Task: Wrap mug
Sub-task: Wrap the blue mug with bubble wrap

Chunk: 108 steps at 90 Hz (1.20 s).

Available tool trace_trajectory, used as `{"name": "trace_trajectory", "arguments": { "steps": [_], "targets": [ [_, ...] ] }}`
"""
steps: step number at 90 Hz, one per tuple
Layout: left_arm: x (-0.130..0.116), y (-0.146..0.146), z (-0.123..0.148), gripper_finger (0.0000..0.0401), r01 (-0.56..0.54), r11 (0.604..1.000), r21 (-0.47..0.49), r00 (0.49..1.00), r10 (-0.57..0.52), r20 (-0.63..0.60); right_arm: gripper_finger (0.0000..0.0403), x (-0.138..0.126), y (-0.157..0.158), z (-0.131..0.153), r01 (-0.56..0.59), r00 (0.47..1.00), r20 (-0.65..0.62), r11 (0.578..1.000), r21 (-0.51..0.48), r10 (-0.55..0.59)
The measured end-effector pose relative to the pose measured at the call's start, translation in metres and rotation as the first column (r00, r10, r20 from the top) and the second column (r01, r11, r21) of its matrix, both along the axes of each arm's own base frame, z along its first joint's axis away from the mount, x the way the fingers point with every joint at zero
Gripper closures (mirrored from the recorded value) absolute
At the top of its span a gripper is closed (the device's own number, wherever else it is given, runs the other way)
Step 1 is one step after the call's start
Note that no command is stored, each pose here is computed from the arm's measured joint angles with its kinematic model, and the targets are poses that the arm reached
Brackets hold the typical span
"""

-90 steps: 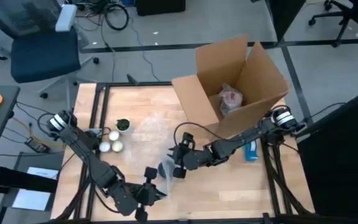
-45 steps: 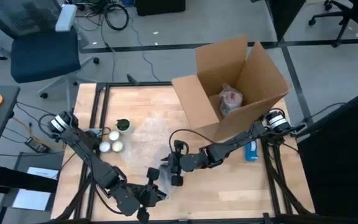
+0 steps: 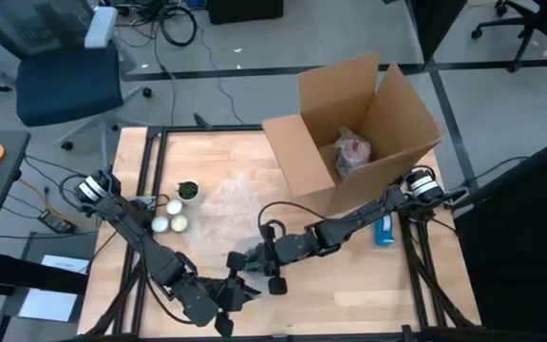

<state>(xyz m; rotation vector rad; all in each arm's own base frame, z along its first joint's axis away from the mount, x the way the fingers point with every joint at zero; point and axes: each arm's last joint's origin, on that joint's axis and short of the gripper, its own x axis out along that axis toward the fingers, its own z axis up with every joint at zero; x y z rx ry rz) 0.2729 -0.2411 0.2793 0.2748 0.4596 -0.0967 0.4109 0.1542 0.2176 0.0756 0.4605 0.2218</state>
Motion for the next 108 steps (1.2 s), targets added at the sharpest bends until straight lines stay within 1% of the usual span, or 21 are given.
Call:
{"name": "trace_trajectory", "arguments": {
  "steps": [9,15,34,48,67,86,98,108],
  "targets": [
    [0.000,0.002,-0.001,0.0401,-0.020,1.000,0.017,1.000,0.020,-0.001,0.0330,-0.001,0.002,-0.001,-0.049,0.998,-0.025,0.997,0.054,0.050],
    [0.000,0.003,-0.002,0.0401,-0.042,0.999,0.020,0.999,0.043,-0.004,0.0330,-0.002,0.002,-0.002,-0.064,0.996,-0.049,0.995,0.073,0.068],
    [0.000,0.010,-0.006,0.0401,-0.108,0.993,0.038,0.993,0.109,-0.036,0.0330,-0.006,0.002,-0.003,-0.074,0.991,-0.107,0.994,0.084,0.083],
    [0.002,0.016,-0.009,0.0401,-0.160,0.986,0.053,0.986,0.162,-0.047,0.0330,-0.009,0.002,0.000,-0.104,0.984,-0.133,0.986,0.130,0.121],
    [0.003,0.019,-0.010,0.0401,-0.178,0.983,0.050,0.982,0.181,-0.055,0.0330,-0.012,0.001,0.003,-0.115,0.973,-0.176,0.973,0.201,0.151],
    [0.006,0.024,-0.010,0.0401,-0.195,0.978,0.073,0.978,0.199,-0.054,0.0330,-0.014,0.000,0.003,-0.109,0.966,-0.209,0.972,0.207,0.153],
    [0.009,0.030,-0.012,0.0401,-0.211,0.973,0.091,0.974,0.217,-0.065,0.0330,-0.018,-0.003,0.007,-0.096,0.962,-0.231,0.974,0.206,0.144],
    [0.010,0.035,-0.018,0.0401,-0.227,0.969,0.100,0.969,0.235,-0.078,0.0330,-0.027,-0.007,0.018,-0.048,0.962,-0.258,0.984,0.172,0.092]
  ]
}}
